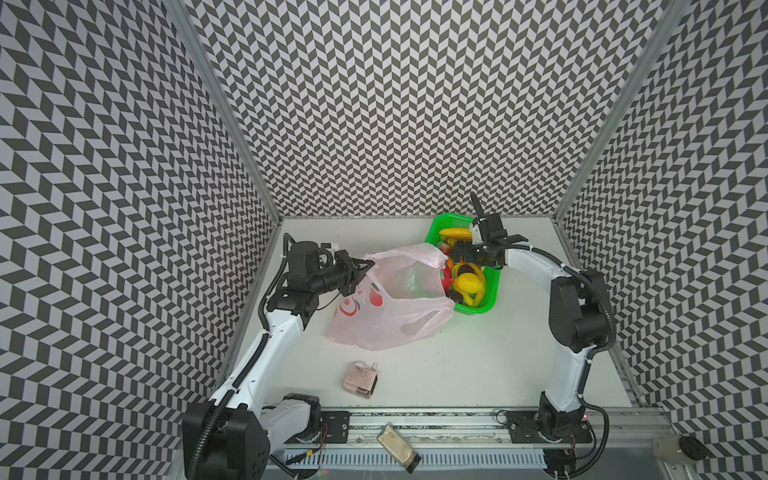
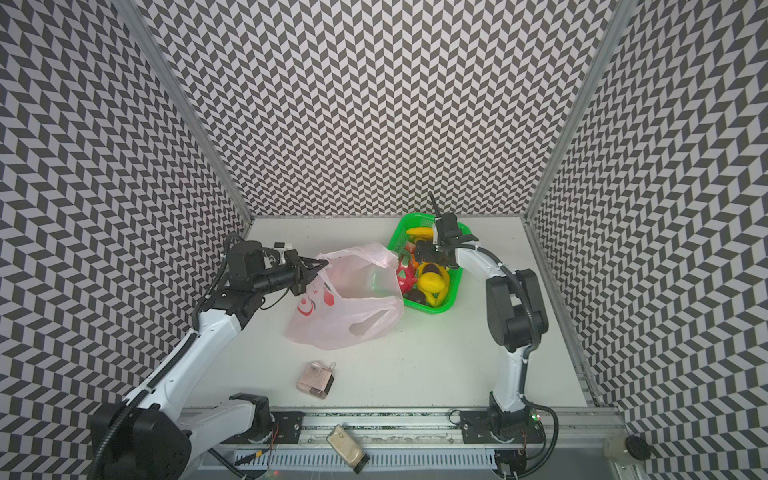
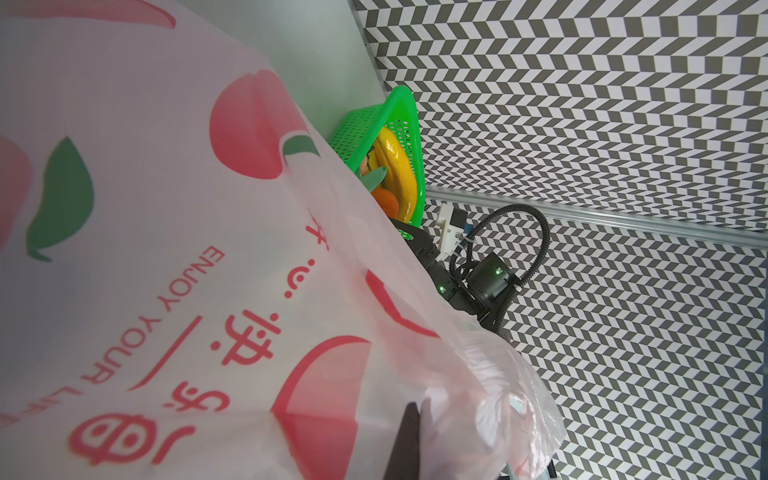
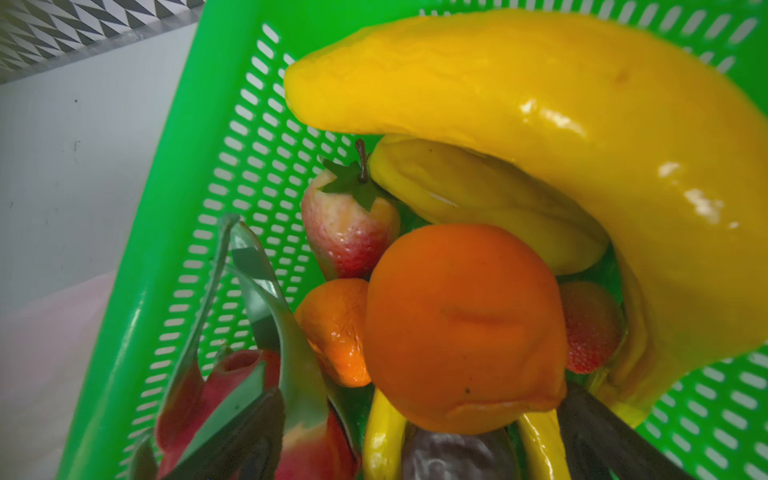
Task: Place the fake fruits into the plastic bag and tie a complex knot
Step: 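Withdraw the right gripper from the bag and reach into the green basket, then grasp the orange persimmon with the right gripper and lift it, then carry the persimmon into the pink bag and open the right gripper, then withdraw the right gripper from the bag toward the basket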
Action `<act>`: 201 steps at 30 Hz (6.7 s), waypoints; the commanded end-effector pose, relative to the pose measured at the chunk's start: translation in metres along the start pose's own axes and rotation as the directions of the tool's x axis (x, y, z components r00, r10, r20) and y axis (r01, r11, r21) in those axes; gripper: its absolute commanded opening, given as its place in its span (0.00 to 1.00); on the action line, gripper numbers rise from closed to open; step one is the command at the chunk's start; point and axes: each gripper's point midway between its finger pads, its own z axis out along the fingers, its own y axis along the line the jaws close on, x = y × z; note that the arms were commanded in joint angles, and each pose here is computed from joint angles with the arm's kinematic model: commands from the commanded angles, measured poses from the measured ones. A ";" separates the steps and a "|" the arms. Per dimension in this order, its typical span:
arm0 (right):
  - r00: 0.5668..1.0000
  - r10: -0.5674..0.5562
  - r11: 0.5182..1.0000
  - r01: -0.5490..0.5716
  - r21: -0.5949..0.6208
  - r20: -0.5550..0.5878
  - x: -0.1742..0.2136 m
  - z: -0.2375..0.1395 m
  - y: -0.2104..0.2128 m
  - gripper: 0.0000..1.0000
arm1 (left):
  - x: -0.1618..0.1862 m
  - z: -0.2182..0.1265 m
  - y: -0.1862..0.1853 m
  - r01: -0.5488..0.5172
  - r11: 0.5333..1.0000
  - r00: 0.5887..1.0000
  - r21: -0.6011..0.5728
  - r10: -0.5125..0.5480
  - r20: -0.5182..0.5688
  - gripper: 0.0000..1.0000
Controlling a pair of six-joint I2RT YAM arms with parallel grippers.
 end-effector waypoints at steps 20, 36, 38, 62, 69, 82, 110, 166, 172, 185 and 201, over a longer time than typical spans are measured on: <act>0.996 0.009 1.000 -0.010 0.011 0.083 -0.036 0.033 -0.003 0.77 | 0.004 -0.006 -0.004 -0.009 1.000 1.000 0.015 0.010 -0.002 0.00; 0.998 -0.015 0.999 0.013 0.038 0.053 -0.036 0.053 -0.008 0.78 | 0.004 -0.008 -0.006 -0.013 1.000 1.000 0.017 0.013 0.003 0.00; 0.998 -0.016 0.999 0.014 0.034 0.056 -0.037 0.052 -0.008 0.74 | 0.004 -0.008 -0.006 -0.012 1.000 1.000 0.016 0.012 0.005 0.00; 0.961 0.035 0.977 0.025 -0.212 0.274 -0.035 -0.098 0.036 0.58 | 0.004 -0.006 0.001 0.002 1.000 1.000 0.015 -0.002 0.003 0.00; 0.962 0.050 0.951 0.036 -0.306 0.269 0.018 -0.146 0.043 0.57 | 0.004 -0.005 0.001 0.001 1.000 1.000 0.017 -0.001 -0.001 0.00; 0.980 0.093 0.879 0.002 -0.476 0.177 0.114 -0.205 0.062 0.56 | 0.001 -0.002 -0.002 -0.025 1.000 1.000 0.014 0.025 -0.002 0.00; 0.976 0.021 0.711 0.138 -0.690 0.218 0.113 -0.217 0.206 0.56 | 0.009 -0.001 0.002 -0.018 1.000 0.999 0.016 0.019 -0.028 0.00; 0.961 -0.154 0.784 0.260 -0.563 0.229 0.100 -0.121 0.249 0.81 | 0.019 0.002 -0.007 -0.026 0.999 0.999 0.027 0.027 -0.040 0.00; 0.961 -0.153 0.787 0.260 -0.560 0.231 0.101 -0.123 0.247 0.81 | 0.019 0.003 -0.006 -0.024 0.999 0.999 0.024 0.025 -0.041 0.00; 0.957 -0.167 0.793 0.274 -0.544 0.239 0.109 -0.139 0.233 0.87 | 0.018 0.005 -0.002 -0.019 1.000 0.999 0.022 0.020 -0.041 0.00; 0.965 -0.146 0.855 0.233 -0.463 0.216 0.144 -0.169 0.169 0.99 | 0.016 0.008 0.003 -0.006 1.000 0.999 0.021 0.007 -0.043 0.00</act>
